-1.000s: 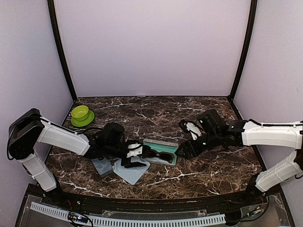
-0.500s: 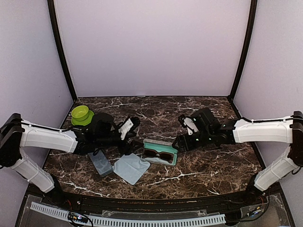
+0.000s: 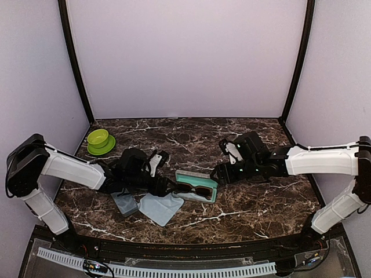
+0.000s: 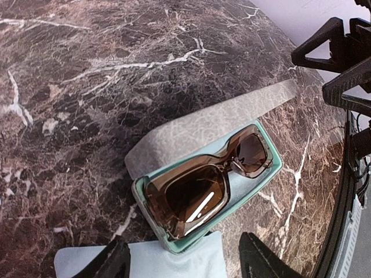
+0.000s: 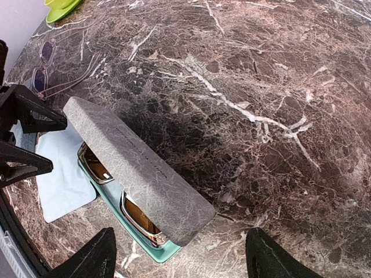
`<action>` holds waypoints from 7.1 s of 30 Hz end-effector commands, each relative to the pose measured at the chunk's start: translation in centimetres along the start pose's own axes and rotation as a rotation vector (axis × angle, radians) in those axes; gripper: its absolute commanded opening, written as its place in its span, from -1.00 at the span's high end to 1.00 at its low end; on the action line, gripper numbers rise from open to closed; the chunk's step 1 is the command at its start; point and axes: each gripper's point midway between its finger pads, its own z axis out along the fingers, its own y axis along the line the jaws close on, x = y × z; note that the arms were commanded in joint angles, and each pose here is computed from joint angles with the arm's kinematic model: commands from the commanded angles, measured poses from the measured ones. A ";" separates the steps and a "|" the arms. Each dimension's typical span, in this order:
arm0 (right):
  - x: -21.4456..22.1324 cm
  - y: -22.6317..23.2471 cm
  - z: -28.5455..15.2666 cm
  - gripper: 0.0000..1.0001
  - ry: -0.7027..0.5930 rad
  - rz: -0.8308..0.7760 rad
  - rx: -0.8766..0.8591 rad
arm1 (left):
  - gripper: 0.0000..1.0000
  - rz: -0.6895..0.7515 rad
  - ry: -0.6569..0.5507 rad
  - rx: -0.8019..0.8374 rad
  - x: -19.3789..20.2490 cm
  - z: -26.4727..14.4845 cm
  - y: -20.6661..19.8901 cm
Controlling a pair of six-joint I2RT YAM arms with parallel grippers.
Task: Organize the sunglasses
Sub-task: Place the sunglasses in the sunglasses case, then adjust the sunglasses in the sunglasses case, then rotate the case with sunglasses at the center of the board, then open the case with the sunglasses at the center of the board.
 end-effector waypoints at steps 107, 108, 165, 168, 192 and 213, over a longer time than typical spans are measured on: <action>0.4 4.2 4.3 0.16 0.118 -0.150 -0.194 | -0.16 0.100 0.076 -0.061 4.4 3.3 -1.8; 0.4 4.3 4.3 0.16 0.117 -0.151 -0.196 | -0.16 0.099 0.078 -0.061 4.5 3.4 -1.9; 3.0 9.2 3.9 0.23 0.058 -0.340 -0.062 | -0.21 0.075 0.044 -0.340 5.9 5.1 -0.6; 3.2 9.5 4.1 0.22 0.059 -0.339 -0.071 | -0.22 0.072 0.043 -0.342 6.0 5.0 -0.6; 5.3 11.2 5.7 0.18 0.090 -0.302 -0.118 | -0.21 0.051 0.026 -0.349 6.0 4.6 -0.5; 5.2 6.1 4.0 -0.66 0.129 -0.263 0.075 | -0.40 0.059 -0.034 -0.300 3.0 -0.1 -2.6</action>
